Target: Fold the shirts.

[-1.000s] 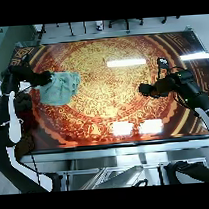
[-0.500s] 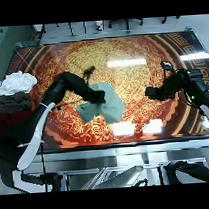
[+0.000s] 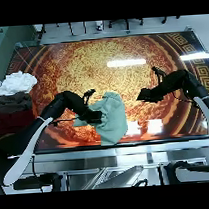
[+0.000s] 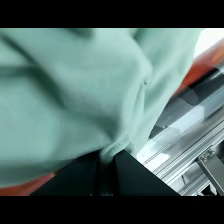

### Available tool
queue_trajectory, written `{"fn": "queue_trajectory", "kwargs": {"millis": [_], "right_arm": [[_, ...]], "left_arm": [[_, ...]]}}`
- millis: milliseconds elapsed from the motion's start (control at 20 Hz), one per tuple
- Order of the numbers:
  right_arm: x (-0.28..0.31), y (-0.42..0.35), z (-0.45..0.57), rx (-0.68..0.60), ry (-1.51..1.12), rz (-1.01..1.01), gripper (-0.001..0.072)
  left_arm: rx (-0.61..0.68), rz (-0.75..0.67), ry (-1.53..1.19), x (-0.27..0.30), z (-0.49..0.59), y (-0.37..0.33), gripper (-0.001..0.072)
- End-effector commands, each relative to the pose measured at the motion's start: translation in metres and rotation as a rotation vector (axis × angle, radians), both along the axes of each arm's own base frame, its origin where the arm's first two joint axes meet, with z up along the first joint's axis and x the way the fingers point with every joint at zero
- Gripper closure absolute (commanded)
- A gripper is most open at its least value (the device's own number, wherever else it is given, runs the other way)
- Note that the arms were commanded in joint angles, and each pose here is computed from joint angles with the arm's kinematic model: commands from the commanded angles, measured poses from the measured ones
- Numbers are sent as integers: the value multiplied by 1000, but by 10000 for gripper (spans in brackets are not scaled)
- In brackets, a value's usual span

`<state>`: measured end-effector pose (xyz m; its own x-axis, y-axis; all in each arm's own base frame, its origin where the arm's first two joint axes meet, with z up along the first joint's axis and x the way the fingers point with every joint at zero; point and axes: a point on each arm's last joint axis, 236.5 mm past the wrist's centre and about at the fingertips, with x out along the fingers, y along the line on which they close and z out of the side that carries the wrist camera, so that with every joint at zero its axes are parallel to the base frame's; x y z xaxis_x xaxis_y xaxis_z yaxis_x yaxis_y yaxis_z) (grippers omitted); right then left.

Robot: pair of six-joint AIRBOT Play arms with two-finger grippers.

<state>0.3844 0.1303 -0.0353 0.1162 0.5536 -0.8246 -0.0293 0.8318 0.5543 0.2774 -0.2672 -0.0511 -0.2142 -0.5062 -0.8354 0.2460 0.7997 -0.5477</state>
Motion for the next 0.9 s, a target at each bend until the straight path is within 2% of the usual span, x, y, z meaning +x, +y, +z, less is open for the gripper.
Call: {"fn": "queue_trajectory", "kwargs": {"millis": [0,100,250,550,600,650,800,850], "right_arm": [[14,42,-17,179,16,57,211],[16,71,-24,231,32,104,211],[24,107,-32,234,14,176,211],[47,132,-44,246,22,170,214],[46,137,-42,258,22,170,259],[44,141,-42,260,23,178,364],[35,156,-50,256,35,204,406],[35,158,-54,252,36,206,526]], "left_arm": [[5,63,32,6,-4,32,682],[6,84,33,11,-5,40,682],[2,95,27,16,-5,47,682],[-6,96,26,21,-4,60,682],[-7,91,18,21,-5,60,682],[-8,91,9,23,-5,60,682],[-11,84,-10,26,-5,60,682],[-12,77,-12,26,-5,60,682]]}}
